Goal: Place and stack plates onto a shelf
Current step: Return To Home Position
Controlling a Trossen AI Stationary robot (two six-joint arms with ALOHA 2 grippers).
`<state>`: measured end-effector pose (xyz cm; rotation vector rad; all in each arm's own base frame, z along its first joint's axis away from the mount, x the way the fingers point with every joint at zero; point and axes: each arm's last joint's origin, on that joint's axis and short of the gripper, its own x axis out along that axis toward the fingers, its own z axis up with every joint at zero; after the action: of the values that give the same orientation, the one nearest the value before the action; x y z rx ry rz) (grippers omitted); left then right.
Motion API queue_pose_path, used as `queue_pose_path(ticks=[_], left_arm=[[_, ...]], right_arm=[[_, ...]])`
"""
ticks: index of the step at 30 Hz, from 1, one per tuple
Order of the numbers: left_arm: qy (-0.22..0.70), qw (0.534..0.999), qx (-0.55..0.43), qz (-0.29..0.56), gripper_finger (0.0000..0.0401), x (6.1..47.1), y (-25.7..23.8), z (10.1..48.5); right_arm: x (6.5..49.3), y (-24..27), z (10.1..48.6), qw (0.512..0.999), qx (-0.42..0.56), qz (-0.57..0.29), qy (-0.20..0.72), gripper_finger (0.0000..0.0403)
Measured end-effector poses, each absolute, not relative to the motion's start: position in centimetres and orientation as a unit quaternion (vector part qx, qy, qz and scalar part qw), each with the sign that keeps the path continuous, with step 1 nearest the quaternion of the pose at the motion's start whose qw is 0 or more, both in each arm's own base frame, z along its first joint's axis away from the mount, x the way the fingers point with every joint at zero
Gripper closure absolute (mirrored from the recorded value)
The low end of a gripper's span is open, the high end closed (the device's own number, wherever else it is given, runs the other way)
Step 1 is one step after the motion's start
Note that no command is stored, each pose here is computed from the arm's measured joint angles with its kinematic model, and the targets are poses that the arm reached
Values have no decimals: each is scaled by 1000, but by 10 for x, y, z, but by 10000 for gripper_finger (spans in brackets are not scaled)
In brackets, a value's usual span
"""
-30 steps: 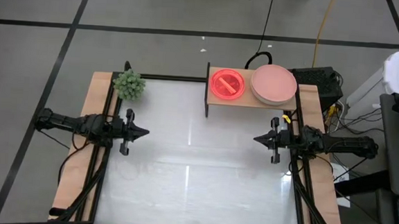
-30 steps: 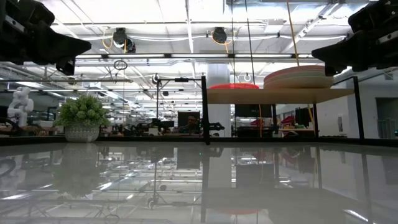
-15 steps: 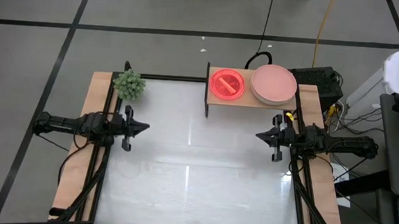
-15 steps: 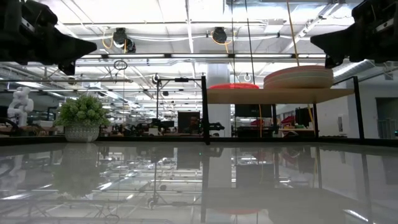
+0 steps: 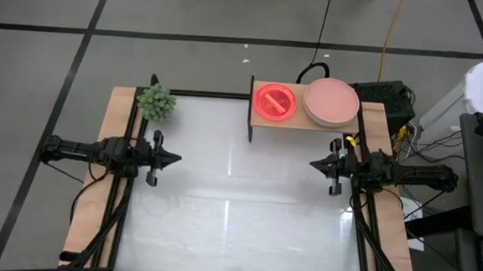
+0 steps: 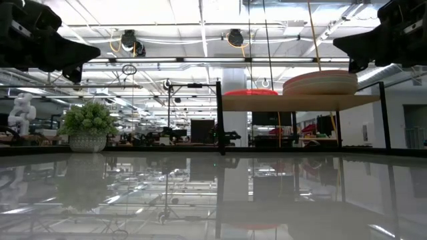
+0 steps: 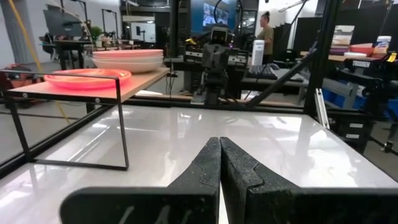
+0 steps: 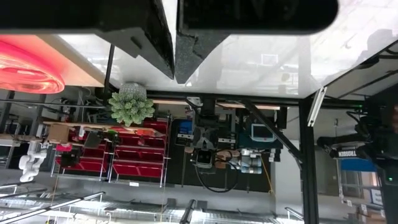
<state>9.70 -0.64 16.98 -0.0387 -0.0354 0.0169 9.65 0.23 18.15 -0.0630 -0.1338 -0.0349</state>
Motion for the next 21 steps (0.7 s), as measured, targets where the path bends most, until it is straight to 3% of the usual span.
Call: queue_pose_path(ticks=[21], left_arm=[[-31, 999, -14, 11, 381, 97, -6, 172]], right_arm=[[96, 2, 182, 997, -31, -17, -68, 403]])
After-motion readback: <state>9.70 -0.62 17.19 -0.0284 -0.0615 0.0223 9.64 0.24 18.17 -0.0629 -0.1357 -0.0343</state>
